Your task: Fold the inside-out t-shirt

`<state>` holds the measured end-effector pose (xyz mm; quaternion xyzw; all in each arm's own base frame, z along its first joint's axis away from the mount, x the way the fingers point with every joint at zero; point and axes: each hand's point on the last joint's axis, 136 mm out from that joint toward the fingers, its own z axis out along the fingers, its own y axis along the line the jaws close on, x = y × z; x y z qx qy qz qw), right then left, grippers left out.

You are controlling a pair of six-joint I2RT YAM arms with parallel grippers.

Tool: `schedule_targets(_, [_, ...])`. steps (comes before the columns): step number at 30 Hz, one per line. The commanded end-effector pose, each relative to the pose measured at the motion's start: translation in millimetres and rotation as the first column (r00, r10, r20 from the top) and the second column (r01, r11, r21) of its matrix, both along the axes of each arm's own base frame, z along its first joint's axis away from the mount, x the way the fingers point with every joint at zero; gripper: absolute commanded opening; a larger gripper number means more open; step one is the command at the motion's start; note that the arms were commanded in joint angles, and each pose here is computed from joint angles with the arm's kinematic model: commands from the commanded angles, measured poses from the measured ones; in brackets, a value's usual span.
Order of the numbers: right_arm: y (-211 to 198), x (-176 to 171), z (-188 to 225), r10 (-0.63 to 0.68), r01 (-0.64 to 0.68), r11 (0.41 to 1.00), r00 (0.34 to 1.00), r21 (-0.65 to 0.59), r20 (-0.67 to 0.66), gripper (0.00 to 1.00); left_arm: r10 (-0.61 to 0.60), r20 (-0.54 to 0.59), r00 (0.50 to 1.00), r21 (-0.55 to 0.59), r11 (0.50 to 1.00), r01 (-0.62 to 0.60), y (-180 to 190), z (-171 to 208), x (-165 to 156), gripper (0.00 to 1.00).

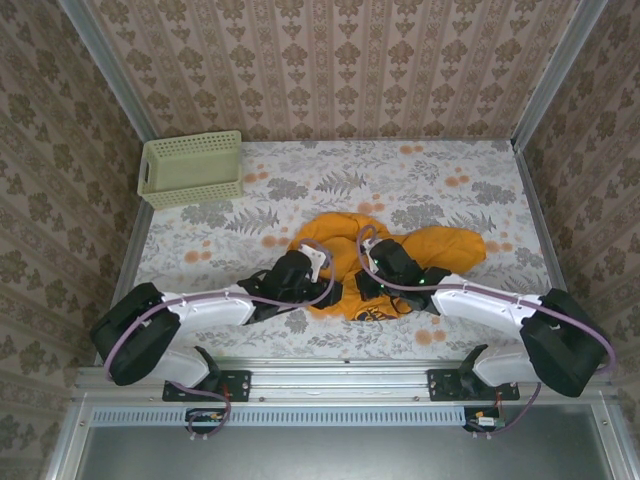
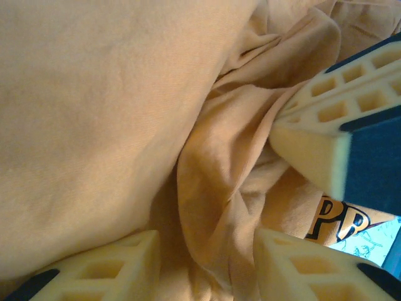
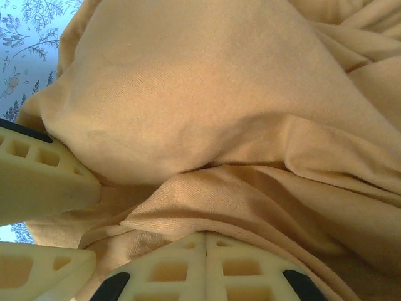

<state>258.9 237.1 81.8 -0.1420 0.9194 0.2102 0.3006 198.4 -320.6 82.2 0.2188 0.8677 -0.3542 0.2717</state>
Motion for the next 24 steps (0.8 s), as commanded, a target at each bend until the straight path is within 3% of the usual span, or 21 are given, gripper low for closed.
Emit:
schedule_targets(1, [11, -6, 2, 0.021, -0.019, 0.999, 0.999, 0.04, -0.049, 0.13, -0.018, 0.029, 0.999, -0.005, 1.0, 0.018, -8, 8, 4, 0.43])
schedule_targets(4, [11, -14, -8, 0.01, -0.008, 1.0, 0.996, 0.026, -0.093, 0.22, -0.011, 0.035, 0.999, -0.001, 1.0, 0.011, -7, 7, 5, 0.42])
schedule_targets(11, [-1, -2, -26, -0.117, 0.116, 0.993, 0.986, -0.015, -0.12, 0.25, -0.013, 0.02, 1.0, 0.002, 1.0, 0.013, -6, 1, 4, 0.34])
schedule_targets(18, [11, 17, -26, -0.112, 0.113, 0.994, 0.988, -0.001, -0.108, 0.39, -0.016, 0.005, 1.0, -0.004, 1.0, 0.016, -8, -2, 1, 0.29])
schedule_targets(21, [17, 20, -27, -0.104, 0.105, 0.994, 0.988, 0.007, -0.114, 0.4, -0.016, 0.004, 1.0, -0.002, 1.0, 0.016, -8, -3, 0, 0.25])
schedule_targets(24, [20, 23, -30, -0.095, 0.095, 0.995, 0.989, -0.003, -0.114, 0.35, -0.015, 0.001, 1.0, -0.002, 1.0, 0.015, -8, -4, -1, 0.23])
